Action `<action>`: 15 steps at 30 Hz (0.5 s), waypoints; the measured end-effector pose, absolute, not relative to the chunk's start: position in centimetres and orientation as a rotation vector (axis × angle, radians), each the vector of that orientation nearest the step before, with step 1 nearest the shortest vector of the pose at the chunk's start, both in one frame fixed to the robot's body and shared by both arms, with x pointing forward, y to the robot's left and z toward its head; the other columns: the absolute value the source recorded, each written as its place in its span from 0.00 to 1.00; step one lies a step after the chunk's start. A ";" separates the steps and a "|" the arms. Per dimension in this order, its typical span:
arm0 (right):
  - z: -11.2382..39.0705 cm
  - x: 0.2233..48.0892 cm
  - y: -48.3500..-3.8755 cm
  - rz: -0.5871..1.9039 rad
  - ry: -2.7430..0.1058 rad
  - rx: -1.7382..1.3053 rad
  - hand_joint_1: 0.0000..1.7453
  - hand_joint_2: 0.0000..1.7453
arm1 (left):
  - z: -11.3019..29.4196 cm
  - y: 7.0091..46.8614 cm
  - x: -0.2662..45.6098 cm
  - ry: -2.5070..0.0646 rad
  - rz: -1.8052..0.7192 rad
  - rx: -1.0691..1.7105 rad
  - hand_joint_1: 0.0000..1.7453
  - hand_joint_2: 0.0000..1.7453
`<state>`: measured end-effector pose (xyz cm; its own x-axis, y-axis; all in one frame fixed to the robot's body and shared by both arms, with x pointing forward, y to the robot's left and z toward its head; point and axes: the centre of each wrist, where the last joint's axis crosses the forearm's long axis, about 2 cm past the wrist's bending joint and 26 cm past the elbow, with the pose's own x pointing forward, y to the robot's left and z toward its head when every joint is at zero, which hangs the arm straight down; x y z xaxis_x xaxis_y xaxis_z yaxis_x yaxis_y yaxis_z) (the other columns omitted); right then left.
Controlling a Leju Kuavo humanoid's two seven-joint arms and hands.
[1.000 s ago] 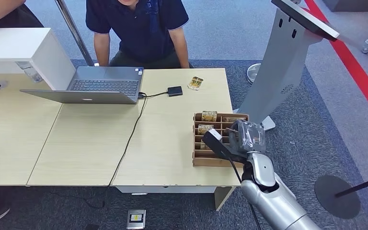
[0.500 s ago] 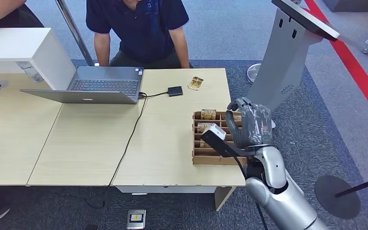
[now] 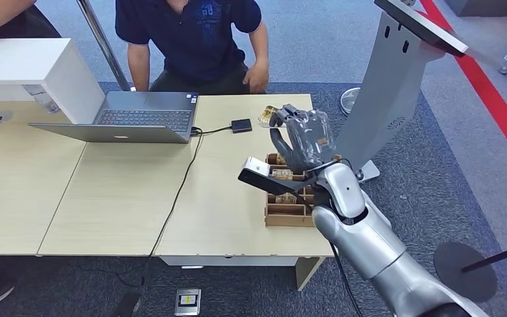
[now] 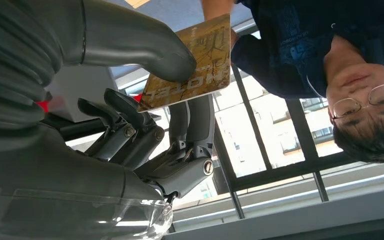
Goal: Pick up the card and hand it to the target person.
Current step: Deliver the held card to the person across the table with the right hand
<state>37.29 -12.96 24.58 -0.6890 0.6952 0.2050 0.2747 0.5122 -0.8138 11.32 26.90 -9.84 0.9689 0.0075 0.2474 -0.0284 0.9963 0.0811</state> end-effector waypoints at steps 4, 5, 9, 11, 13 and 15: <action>24.7 39.1 -11.3 1.116 -2.206 -0.816 1.00 1.00 | -9.7 26.7 11.8 -0.254 0.016 0.078 0.00 1.00; 24.7 39.5 -10.9 1.128 -2.193 -0.820 1.00 1.00 | -9.7 26.6 11.8 -0.253 0.015 0.075 0.00 1.00; 24.8 40.9 -9.8 1.174 -2.123 -0.848 1.00 1.00 | -9.6 26.4 12.1 -0.249 0.013 0.067 0.00 1.00; 24.7 41.4 -9.5 1.186 -2.078 -0.867 1.00 1.00 | -9.6 26.2 12.1 -0.242 0.010 0.064 0.00 1.00; 24.6 41.8 -9.2 1.190 -2.035 -0.893 1.00 1.00 | -9.6 26.0 12.1 -0.234 0.007 0.061 0.00 1.00; 24.6 42.2 -9.1 1.188 -1.997 -0.924 1.00 1.00 | -9.6 25.8 12.1 -0.229 0.004 0.057 0.00 1.00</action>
<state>42.19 -9.09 24.58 -0.5555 0.8157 0.1613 0.2474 0.3474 -0.9045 12.14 25.81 -9.57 0.9740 -0.0025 0.2266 -0.0105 0.9984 0.0561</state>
